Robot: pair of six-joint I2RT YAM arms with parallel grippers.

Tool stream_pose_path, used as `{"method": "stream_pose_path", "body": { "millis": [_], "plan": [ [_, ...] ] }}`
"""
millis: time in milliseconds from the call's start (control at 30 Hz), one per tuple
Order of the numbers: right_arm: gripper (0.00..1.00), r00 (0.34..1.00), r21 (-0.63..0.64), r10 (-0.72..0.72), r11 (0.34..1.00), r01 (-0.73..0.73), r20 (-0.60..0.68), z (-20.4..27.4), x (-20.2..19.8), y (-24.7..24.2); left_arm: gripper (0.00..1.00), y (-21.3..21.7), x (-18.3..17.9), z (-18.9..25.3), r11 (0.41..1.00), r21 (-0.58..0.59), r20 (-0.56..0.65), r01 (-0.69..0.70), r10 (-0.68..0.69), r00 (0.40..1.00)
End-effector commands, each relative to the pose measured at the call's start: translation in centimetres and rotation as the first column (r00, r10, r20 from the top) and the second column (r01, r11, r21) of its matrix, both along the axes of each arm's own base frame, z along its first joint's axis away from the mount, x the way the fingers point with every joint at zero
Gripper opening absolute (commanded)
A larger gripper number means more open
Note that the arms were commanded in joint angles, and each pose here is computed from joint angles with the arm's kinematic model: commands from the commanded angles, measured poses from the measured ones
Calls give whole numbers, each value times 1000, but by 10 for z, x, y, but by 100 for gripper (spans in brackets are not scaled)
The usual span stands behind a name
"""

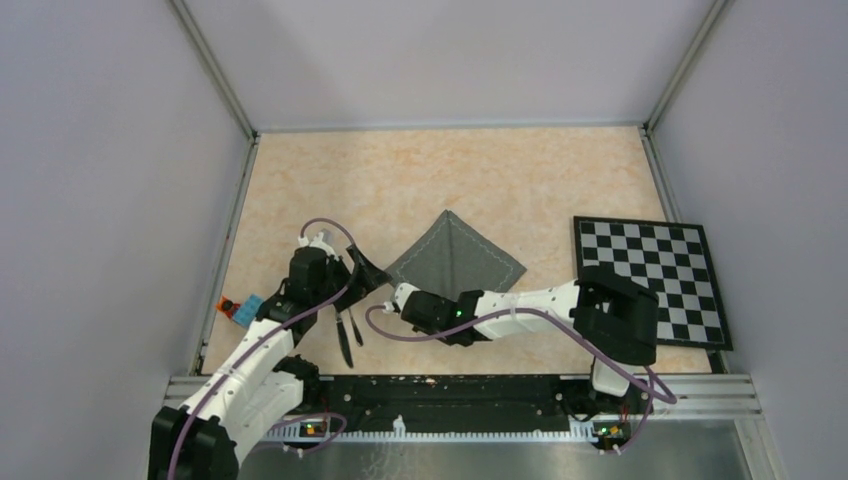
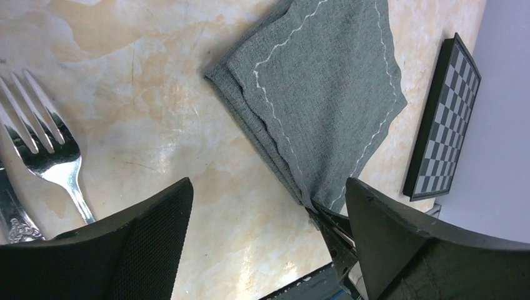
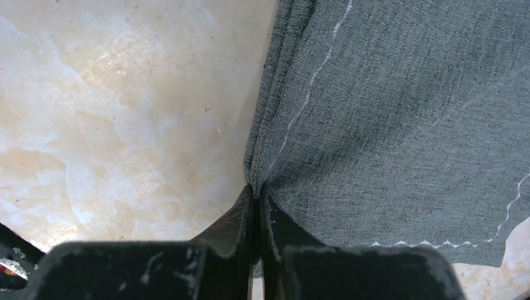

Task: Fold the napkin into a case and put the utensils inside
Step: Pick up the upper triangle-folded napkin from the center of the board.

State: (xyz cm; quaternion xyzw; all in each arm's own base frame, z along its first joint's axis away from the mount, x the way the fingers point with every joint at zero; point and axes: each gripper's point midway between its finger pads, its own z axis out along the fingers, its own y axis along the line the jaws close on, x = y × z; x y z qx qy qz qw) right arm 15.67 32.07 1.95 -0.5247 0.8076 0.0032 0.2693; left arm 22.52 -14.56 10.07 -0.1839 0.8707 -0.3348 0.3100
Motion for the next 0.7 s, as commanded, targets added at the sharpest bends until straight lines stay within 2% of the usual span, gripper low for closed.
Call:
{"method": "stream_pose_path", "body": {
  "millis": [0,200,333,467,667],
  "plan": [
    [0,998,30,-39,999,37,57,6,5,-3,95,-8,4,-2,997,-73,-17,-11,10,1000],
    [0,1000,163,-14,987,11,21,29,-4,9,95,-33,6,-5,972,-234,-60,33,-48,997],
    [0,999,227,-35,973,31,12,39,-4,15,89,-42,11,-13,954,-300,-162,-19,-31,986],
    [0,998,277,-58,959,55,3,46,-3,19,84,-50,12,-20,952,-302,-210,-60,-5,978],
    [0,997,334,-72,940,71,-9,56,0,18,76,-40,10,-44,926,-301,-291,-227,138,947]
  ]
}}
